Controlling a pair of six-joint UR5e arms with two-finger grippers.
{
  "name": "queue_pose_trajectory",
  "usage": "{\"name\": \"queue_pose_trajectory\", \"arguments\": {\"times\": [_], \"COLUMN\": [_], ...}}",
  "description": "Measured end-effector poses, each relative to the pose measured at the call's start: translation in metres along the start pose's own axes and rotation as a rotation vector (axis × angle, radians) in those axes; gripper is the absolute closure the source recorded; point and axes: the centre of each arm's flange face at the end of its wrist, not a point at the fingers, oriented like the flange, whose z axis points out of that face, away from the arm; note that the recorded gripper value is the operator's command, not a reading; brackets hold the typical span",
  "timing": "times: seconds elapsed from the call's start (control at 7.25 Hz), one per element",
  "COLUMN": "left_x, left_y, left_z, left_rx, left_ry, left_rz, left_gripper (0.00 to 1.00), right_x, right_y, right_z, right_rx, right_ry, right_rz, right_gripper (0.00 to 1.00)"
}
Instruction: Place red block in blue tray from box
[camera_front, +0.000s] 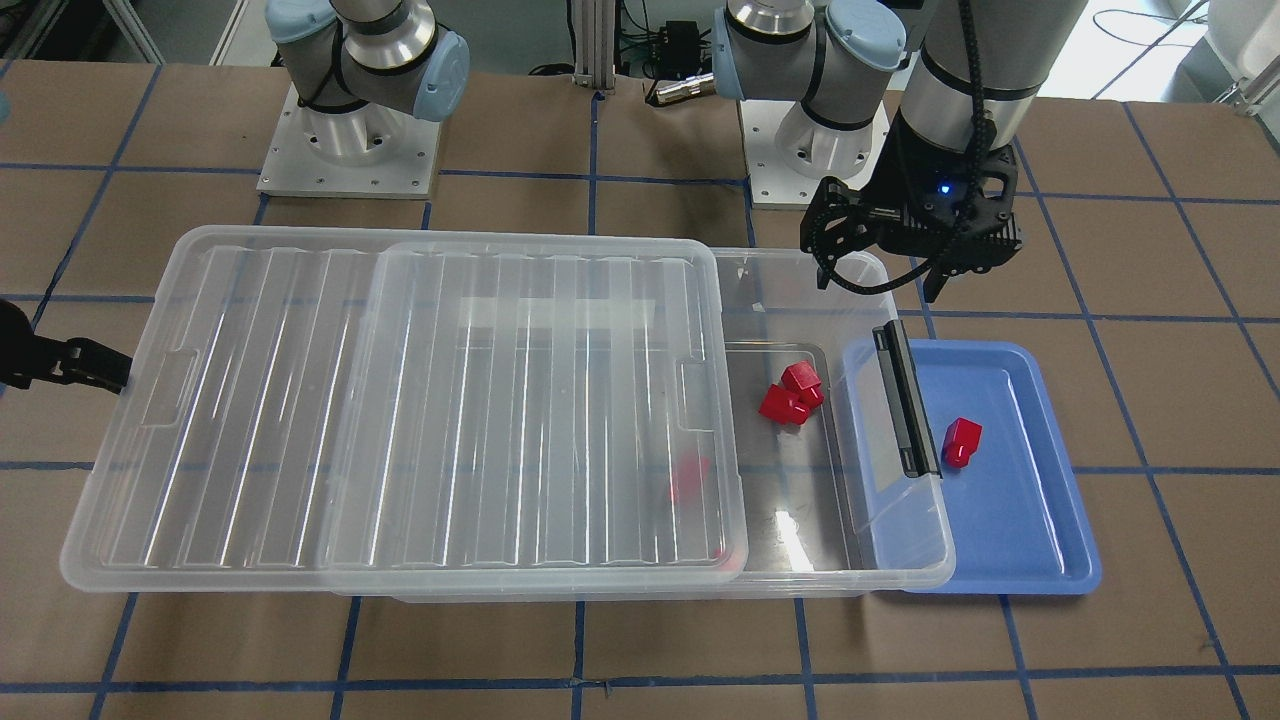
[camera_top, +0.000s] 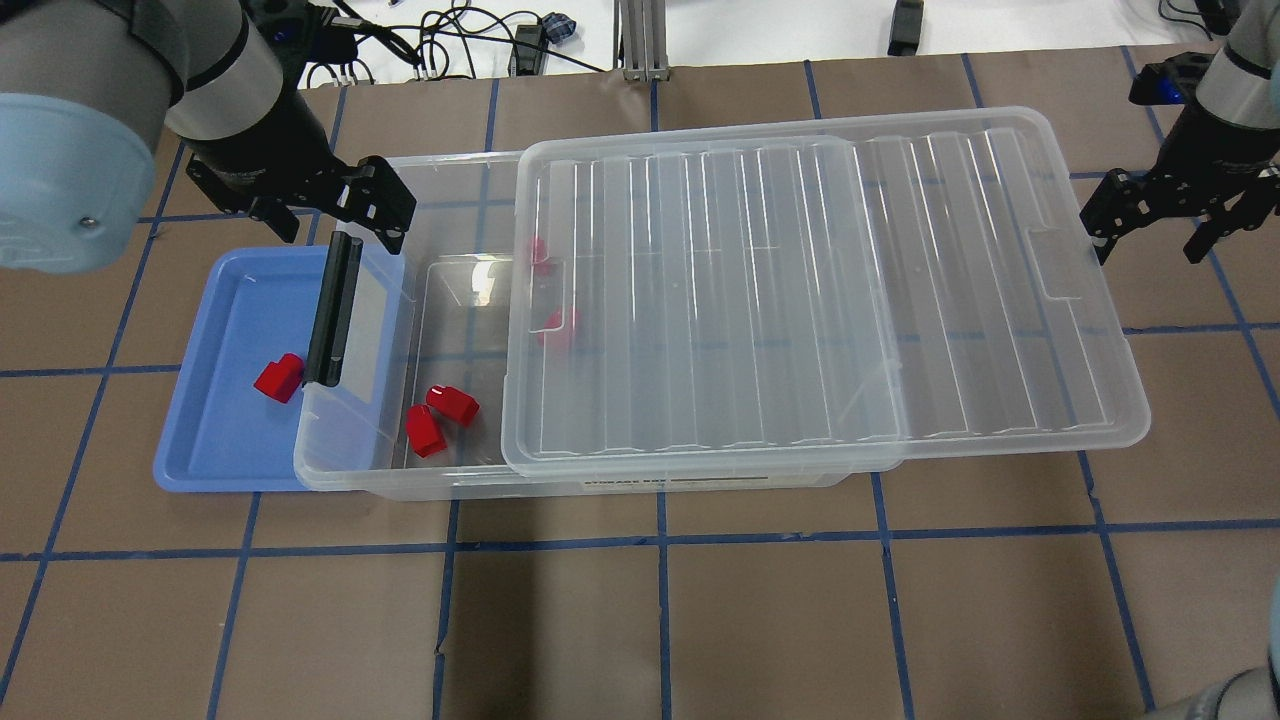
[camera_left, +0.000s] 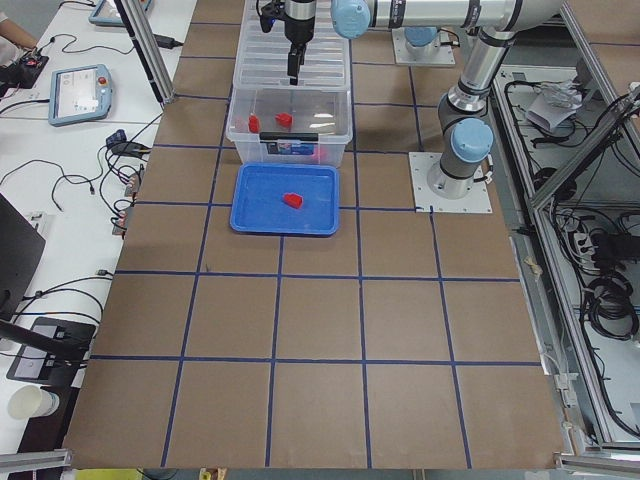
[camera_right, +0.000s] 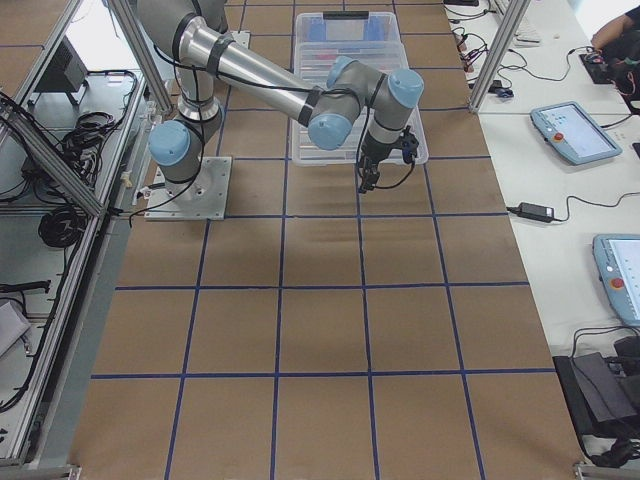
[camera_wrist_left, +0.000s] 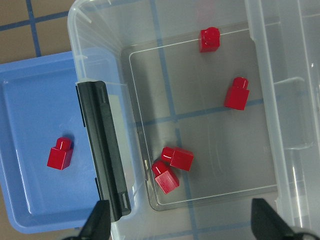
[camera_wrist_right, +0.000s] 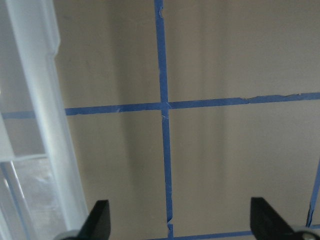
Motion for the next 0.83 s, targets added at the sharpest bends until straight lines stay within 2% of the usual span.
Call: {"name": "queue_pose_trajectory", "arguments": {"times": [0.41,0.83], "left_x": [-0.013,-0.018], "left_y": [0.004,-0.006], "left_z": [-0.015,-0.018], "left_rx": [-0.012,-0.023], "left_ry": [0.009,0.004], "left_rz": [-0.100,-0.118], "left_gripper": [0.00,0.00], "right_x": [-0.022,-0.051], "right_y": [0.004,0.004], "right_z": [0.010,0.008], "right_rx": [-0.019,-0.004], "right_ry": [-0.009,-0.045], "right_rz": [0.004,0.024], "right_gripper": [0.00,0.00]}}
